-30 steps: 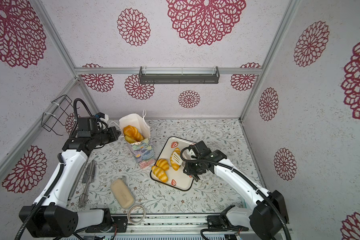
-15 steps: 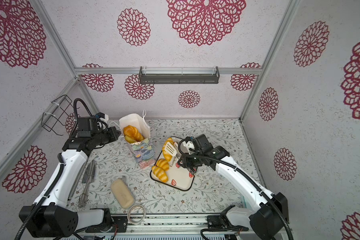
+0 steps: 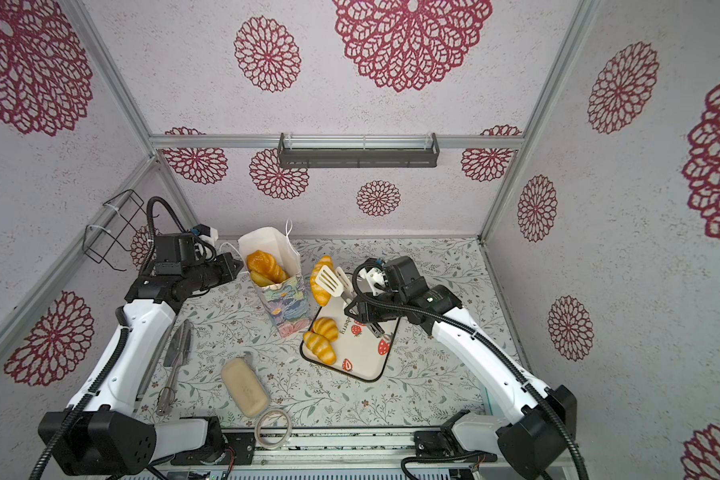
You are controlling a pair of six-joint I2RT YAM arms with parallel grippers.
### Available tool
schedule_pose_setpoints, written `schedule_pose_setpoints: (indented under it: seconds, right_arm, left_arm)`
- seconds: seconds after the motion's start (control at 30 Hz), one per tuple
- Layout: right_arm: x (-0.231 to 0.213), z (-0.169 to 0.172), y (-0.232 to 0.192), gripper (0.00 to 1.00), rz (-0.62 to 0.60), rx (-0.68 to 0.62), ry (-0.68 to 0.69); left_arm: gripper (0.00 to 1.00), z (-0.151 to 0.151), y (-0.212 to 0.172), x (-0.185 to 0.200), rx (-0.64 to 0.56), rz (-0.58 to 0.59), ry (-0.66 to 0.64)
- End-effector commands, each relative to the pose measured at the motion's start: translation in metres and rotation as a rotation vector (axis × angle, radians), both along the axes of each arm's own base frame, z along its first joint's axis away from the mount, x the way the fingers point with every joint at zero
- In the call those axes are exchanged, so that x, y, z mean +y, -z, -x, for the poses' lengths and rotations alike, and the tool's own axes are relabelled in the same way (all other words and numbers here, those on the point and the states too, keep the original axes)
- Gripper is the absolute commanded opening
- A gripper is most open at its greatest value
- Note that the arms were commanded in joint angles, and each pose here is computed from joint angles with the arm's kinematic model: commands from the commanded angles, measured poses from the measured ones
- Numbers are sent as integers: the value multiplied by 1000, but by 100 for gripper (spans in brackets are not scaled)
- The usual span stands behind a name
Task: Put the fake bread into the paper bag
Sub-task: 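Carry the croissant in the tongs over the bag opening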
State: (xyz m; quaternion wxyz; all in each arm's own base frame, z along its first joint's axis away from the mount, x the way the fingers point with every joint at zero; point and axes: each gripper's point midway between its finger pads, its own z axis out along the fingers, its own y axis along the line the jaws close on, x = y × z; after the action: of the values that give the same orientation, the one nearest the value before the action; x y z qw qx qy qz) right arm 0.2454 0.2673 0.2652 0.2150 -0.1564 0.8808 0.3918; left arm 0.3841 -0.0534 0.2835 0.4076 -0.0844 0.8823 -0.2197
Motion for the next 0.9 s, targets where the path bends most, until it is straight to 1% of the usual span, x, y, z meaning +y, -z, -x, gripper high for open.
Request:
schedule_pose_setpoints:
  seconds: [0.0, 0.5, 0.63, 0.87]
  right_arm:
    - [12, -5, -41, 38, -111, -89, -36]
    - [26, -12, -78, 39, -179, -157, -92]
    - [34, -15, -87, 39, -199, -181, -118]
    - [51, -23, -97, 39, -223, -202, -153]
  left_arm:
    - [0, 1, -9, -4, -37, 22, 21]
    - [0, 5, -20, -9, -80, 48, 46]
    - [0, 3, -22, -11, -88, 72, 58]
    - [0, 4, -23, -9, -92, 70, 54]
